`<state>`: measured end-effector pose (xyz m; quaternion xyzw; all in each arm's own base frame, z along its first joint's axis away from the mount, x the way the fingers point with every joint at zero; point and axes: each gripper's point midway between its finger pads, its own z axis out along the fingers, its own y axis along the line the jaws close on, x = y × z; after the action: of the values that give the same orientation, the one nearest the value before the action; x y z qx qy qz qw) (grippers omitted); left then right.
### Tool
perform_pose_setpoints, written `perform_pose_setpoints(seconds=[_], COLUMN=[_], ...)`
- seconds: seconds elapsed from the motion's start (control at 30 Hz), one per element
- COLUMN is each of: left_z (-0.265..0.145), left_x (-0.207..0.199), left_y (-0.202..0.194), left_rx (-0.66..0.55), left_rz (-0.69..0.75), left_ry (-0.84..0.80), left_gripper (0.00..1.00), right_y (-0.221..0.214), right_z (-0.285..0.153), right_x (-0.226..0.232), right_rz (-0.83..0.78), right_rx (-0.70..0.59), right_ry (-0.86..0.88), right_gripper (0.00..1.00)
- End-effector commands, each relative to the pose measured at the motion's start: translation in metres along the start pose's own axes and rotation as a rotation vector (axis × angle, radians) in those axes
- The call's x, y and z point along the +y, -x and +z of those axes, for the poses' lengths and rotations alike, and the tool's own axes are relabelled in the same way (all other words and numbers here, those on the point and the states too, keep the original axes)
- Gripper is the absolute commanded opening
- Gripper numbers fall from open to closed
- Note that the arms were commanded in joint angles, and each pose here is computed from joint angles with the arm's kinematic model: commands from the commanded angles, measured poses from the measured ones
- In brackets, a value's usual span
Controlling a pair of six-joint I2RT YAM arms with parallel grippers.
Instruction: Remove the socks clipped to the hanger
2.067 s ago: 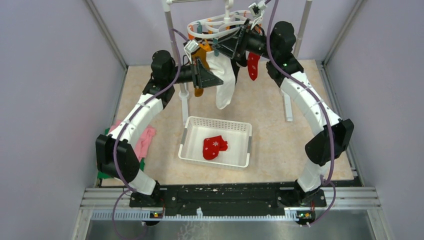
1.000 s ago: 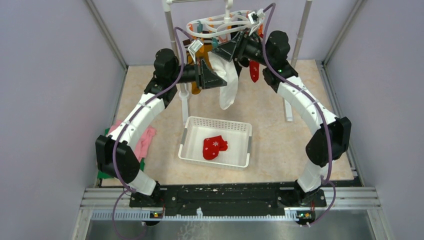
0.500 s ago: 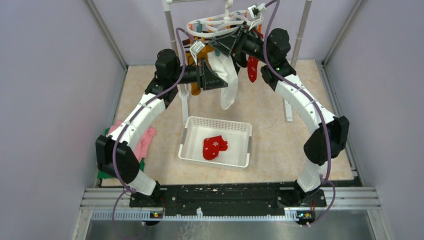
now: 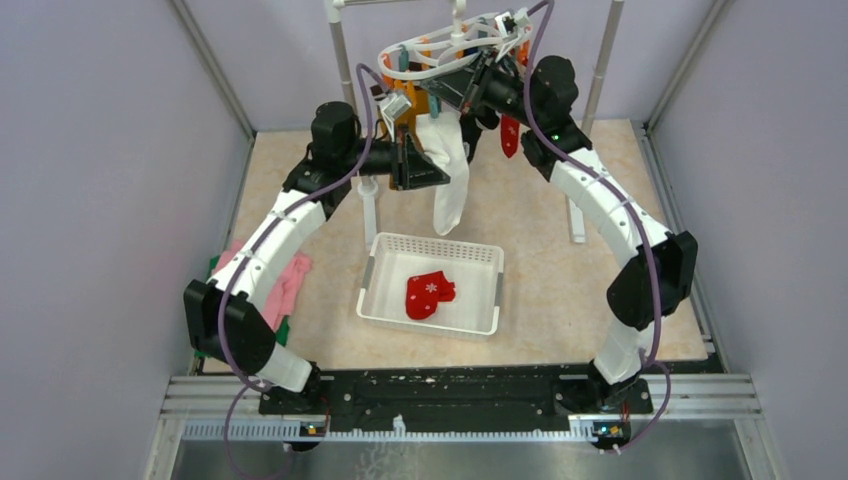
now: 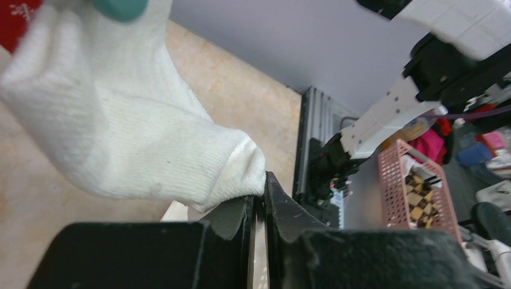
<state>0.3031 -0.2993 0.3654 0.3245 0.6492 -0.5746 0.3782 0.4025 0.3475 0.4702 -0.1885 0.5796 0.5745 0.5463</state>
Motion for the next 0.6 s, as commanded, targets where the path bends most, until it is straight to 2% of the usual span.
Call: perform_pose_setpoints(seconds=[0.0, 0.07, 0.23, 0.33, 0.57], left_z=[-0.015, -0.017, -0.022, -0.028, -0.041], left_x=[0.003, 0.006, 0.014, 0.023, 0.045], left_y=[-0.021, -0.033, -0.055, -0.073, -0.127], left_rx=[0.059, 0.076, 0.131, 0.164, 0.294], left_rz=[0.165, 0.163, 0.166, 0.185, 0.141], left_ry=[0.087, 0.095, 0.119, 0.161, 0.239], left_gripper=[0.14, 0.16, 0.41, 0.51, 0.61], right_y=[0.039, 0.042, 0.050, 0.058, 0.062], right_z=[-0.007, -0.010, -0.024, -0.038, -0.056], right_x=[0.025, 0.024, 0.023, 0.026, 0.025], right_rz=[-0.080, -0.082, -0.100, -0.114, -0.118], right_rx=[-0.061, -0.062, -0.074, -0.083, -0.080], right_ry=[0.015, 0.007, -0.033, -0.059, -0.120], right_gripper=[0.00, 0.00, 0.00, 0.00, 0.00])
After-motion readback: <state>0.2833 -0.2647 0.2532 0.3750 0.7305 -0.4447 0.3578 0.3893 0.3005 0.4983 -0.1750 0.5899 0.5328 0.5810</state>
